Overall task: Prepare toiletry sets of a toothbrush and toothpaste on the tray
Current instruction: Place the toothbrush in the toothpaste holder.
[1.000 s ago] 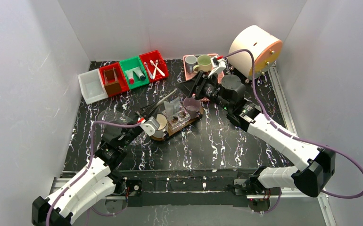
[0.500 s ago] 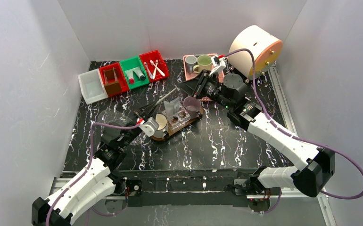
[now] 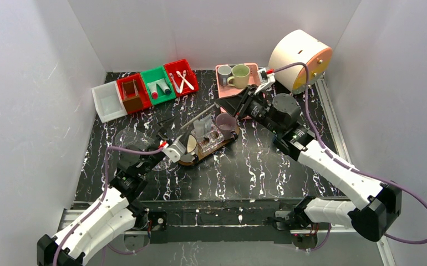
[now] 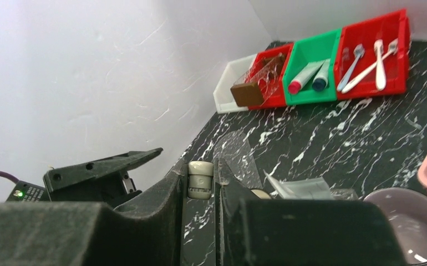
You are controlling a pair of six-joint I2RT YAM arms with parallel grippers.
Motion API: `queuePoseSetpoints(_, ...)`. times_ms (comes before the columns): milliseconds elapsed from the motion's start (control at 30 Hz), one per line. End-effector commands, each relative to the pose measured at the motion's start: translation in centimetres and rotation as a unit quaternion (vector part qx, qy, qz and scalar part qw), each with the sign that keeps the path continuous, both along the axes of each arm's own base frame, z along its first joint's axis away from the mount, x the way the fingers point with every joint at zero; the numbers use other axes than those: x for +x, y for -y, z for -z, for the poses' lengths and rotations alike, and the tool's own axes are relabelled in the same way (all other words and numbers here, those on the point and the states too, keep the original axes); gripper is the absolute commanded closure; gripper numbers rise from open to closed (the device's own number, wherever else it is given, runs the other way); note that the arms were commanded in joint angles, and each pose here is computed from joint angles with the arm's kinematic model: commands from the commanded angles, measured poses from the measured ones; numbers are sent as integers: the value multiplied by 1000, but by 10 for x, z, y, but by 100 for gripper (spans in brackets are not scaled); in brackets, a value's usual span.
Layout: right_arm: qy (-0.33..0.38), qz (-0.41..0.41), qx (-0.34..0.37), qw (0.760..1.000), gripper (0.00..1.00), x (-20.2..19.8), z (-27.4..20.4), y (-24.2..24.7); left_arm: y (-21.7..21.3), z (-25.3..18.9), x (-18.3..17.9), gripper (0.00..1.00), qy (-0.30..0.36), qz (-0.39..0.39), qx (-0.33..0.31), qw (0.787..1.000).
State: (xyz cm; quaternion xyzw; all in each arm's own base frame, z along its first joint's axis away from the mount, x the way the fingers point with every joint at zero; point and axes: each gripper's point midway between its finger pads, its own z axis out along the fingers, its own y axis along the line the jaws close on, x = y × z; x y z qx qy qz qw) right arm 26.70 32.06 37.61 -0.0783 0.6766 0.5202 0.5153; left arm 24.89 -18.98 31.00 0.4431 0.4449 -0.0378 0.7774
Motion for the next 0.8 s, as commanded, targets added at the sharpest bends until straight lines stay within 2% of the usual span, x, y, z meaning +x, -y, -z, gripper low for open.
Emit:
queuePoseSetpoints(0, 100, 30, 22, 994, 99, -5, -41, 21, -5, -8, -4, 36, 11, -7, -13, 1000)
queuePoseSetpoints(267, 164, 105, 6, 981, 99, -8, -46, 60, -20, -25, -4, 18, 11, -36, -68, 997)
queuePoseSetpoints(500, 192, 158, 10, 969, 99, -13, -32, 89, -46, -38, 10, 4, -18, -104, -167, 980)
queuePoseSetpoints(767, 188, 184, -9, 965, 99, -8, 7, 99, -72, -42, 28, 1, -62, -178, -263, 946)
